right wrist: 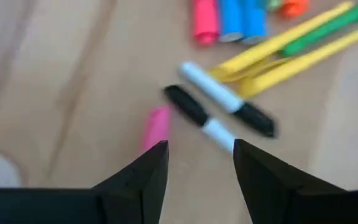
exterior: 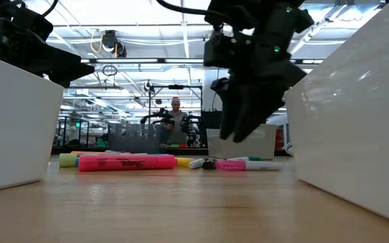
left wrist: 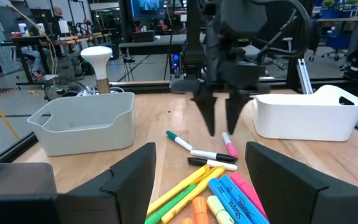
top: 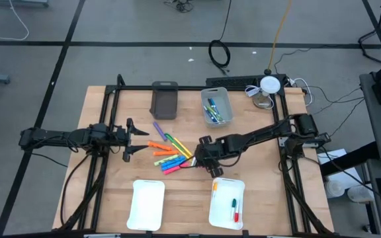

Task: Pick & Place Markers
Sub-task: Put the pink highlighter pen into the right white bin

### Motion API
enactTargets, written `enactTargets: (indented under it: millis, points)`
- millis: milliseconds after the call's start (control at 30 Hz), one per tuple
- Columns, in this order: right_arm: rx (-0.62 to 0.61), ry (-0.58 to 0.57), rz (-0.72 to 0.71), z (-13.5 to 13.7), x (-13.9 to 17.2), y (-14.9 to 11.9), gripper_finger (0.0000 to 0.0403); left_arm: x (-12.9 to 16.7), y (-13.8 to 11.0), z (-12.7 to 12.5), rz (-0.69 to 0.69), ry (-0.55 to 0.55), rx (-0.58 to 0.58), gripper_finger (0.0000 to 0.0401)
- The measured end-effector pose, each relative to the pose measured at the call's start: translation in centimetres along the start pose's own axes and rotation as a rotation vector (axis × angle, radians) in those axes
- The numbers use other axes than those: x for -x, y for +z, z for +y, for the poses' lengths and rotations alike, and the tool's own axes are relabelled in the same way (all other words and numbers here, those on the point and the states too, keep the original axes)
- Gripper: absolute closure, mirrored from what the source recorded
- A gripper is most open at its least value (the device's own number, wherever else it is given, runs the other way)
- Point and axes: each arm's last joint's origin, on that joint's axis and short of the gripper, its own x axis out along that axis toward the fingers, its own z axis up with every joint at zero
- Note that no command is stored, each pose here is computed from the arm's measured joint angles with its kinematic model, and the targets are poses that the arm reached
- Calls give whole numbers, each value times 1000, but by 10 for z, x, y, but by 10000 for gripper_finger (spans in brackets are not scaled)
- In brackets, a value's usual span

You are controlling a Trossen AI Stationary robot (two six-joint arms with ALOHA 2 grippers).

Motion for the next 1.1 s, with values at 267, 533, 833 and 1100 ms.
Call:
enactTargets:
  millis: [267,533,833,1100]
  points:
    - [2,35,-7,18,-12,-3,234,0,0,0,0,0,0,150]
    - [-41,38,13,17,-20,-14,236,0,0,0,0,0,0,150]
    - [-31,39,31,18,-22,-18,239,0,0,0,0,0,0,150]
    - [-33,41,27,21,-22,-17,243,0,0,0,0,-1,0,150]
